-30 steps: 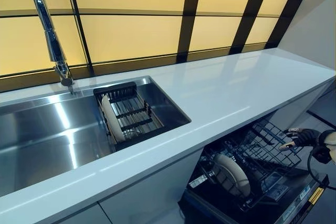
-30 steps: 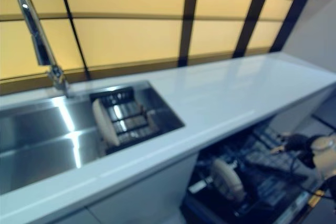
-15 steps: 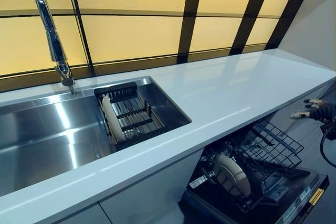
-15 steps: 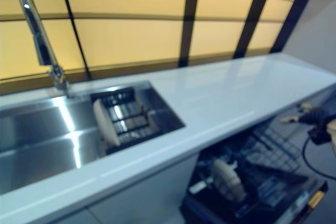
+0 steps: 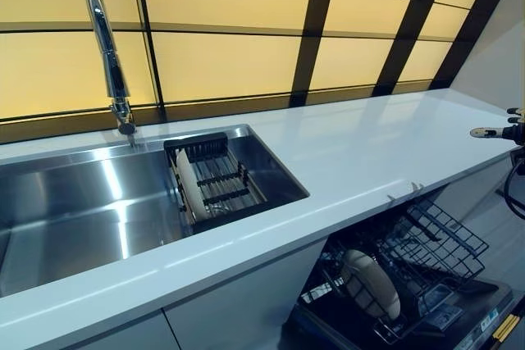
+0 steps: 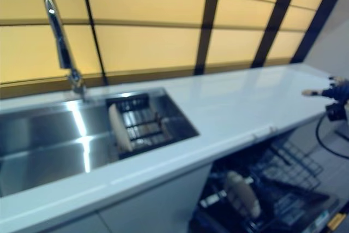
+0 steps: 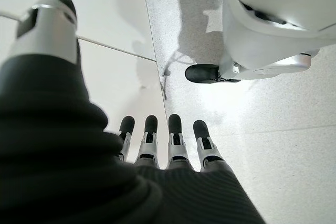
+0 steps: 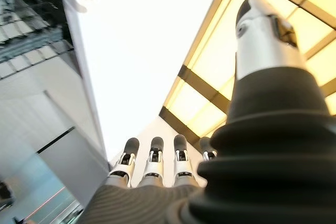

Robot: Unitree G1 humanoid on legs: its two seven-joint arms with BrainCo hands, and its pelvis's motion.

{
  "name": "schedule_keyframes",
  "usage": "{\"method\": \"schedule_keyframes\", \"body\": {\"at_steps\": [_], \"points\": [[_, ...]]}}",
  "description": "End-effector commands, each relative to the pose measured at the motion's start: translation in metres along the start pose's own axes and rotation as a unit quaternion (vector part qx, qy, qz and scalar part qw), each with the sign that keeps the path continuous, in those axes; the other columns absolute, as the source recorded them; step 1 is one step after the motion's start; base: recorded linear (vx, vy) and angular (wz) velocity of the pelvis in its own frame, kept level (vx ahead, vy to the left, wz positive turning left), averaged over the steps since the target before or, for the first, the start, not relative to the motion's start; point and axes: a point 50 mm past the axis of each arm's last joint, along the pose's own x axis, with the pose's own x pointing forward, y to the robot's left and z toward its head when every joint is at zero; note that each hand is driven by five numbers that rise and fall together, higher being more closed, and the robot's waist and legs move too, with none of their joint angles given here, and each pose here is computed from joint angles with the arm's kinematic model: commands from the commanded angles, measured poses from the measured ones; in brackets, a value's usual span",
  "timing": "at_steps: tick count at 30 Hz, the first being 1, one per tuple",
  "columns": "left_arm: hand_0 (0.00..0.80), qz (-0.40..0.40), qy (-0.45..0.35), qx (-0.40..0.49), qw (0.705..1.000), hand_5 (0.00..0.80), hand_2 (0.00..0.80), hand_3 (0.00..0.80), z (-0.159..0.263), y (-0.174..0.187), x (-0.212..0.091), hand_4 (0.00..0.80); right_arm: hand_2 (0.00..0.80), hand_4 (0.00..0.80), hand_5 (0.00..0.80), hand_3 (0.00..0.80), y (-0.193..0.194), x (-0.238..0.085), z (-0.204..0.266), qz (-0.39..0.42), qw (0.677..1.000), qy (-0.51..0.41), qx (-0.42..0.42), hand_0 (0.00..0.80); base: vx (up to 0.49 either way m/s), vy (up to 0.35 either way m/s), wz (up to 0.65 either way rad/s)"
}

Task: Take plates into dishwasher

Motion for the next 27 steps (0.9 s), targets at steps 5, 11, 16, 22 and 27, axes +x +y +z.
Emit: {"method": "schedule_keyframes", "body": {"at_steps": [5, 11, 16, 22, 27], "points": [[0.0, 0.011, -0.011, 0.0, 1.0, 0.0, 0.0, 0.0, 0.017, 0.005, 0.001, 0.0, 0.0, 0.0, 0.0, 0.0, -0.015, -0.018, 0.077, -0.037, 0.985, -0.163, -0.042, 0.0, 0.0, 0.0, 0.0], [0.0, 0.002, -0.01, 0.005, 1.0, 0.0, 0.0, 0.0, 0.015, -0.004, 0.0, 0.0, 0.0, 0.0, 0.0, 0.0, 0.006, -0.029, 0.112, -0.064, 0.953, -0.251, -0.159, 0.0, -0.005, 0.002, 0.05], [0.0, 0.007, -0.001, 0.005, 1.0, 0.0, 0.0, 0.0, 0.011, -0.004, 0.0, 0.0, 0.0, 0.0, 0.0, 0.0, 0.027, -0.043, 0.143, -0.088, 0.906, -0.331, -0.249, 0.0, -0.006, 0.003, 0.14], [0.0, 0.002, -0.003, 0.003, 1.0, 0.0, 0.0, 0.0, 0.012, -0.009, 0.0, 0.0, 0.0, 0.0, 0.0, 0.0, 0.061, -0.064, 0.167, -0.153, 0.792, -0.429, -0.407, 0.0, -0.004, 0.014, 0.13], [0.0, -0.002, -0.005, 0.01, 1.0, 0.0, 0.0, 0.0, 0.013, -0.012, 0.0, 0.0, 0.0, 0.0, 0.0, 0.0, 0.094, -0.086, 0.179, -0.172, 0.666, -0.514, -0.513, 0.0, 0.007, -0.005, 0.17]]}}
